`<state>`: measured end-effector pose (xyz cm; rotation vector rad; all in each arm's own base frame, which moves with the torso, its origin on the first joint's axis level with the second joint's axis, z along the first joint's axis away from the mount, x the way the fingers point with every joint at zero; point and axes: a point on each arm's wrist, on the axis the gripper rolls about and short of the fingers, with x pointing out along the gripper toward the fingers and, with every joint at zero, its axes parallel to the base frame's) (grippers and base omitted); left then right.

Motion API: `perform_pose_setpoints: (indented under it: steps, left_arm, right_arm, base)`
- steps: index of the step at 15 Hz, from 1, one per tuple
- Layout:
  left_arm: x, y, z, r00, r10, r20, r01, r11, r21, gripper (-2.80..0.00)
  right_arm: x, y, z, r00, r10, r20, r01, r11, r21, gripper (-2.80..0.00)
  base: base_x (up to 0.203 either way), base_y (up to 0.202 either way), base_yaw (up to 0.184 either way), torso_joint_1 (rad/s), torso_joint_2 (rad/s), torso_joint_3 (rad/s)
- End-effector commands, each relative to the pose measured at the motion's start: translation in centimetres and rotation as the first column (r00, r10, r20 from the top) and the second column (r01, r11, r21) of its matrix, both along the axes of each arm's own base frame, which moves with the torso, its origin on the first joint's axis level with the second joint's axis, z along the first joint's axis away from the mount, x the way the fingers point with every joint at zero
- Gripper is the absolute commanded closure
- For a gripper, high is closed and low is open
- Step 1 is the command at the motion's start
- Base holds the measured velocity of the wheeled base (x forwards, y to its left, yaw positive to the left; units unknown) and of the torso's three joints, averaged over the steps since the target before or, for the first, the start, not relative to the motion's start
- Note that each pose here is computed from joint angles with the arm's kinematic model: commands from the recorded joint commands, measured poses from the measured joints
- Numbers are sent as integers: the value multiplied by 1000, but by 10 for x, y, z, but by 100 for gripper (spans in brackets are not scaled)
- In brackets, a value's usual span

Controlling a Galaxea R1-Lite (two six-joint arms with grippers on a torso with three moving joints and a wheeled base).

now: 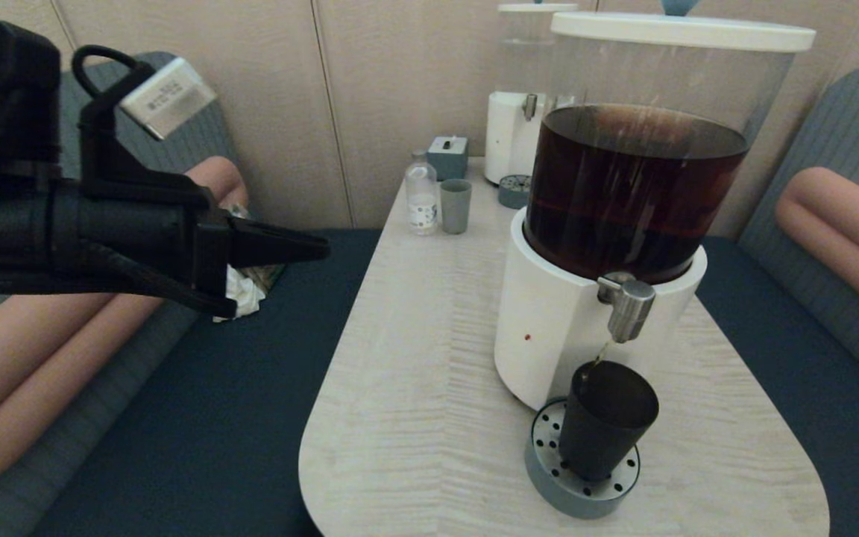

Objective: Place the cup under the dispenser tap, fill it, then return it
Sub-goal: Turn off the faucet

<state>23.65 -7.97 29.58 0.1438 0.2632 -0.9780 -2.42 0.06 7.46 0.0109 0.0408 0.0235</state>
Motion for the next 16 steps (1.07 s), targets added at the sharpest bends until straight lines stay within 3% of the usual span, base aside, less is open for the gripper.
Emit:
perform_pose_setpoints:
  steps: [1,4,7,11,16]
  left_arm:
    - [18,-36,-20,995,-89,-35,91,994,56,0]
    - [37,-70,-35,985,-166,43,156,971,180,0]
    - [47,-104,-38,974,-188,128,149,953,264,0]
    - [46,-134,-36,959,-157,238,93,961,261,0]
    - [31,-156,-29,943,-222,247,159,955,251,0]
  right_arm:
    - [0,0,0,1000,1,-1,-1,1000,0,0]
    - [0,0,0,1000,1,-2,-1,1000,0,0]
    - [0,0,0,1000,1,-1,-1,1000,0,0]
    - [0,0,0,1000,1,-1,-1,1000,0,0]
    - [0,0,0,1000,1,-1,-1,1000,0,0]
  base:
    - [0,0,0,0,0,0]
    - [0,0,0,0,0,0]
    - [0,0,0,0,0,0]
    - [0,0,0,0,0,0]
    - [0,0,0,0,0,0]
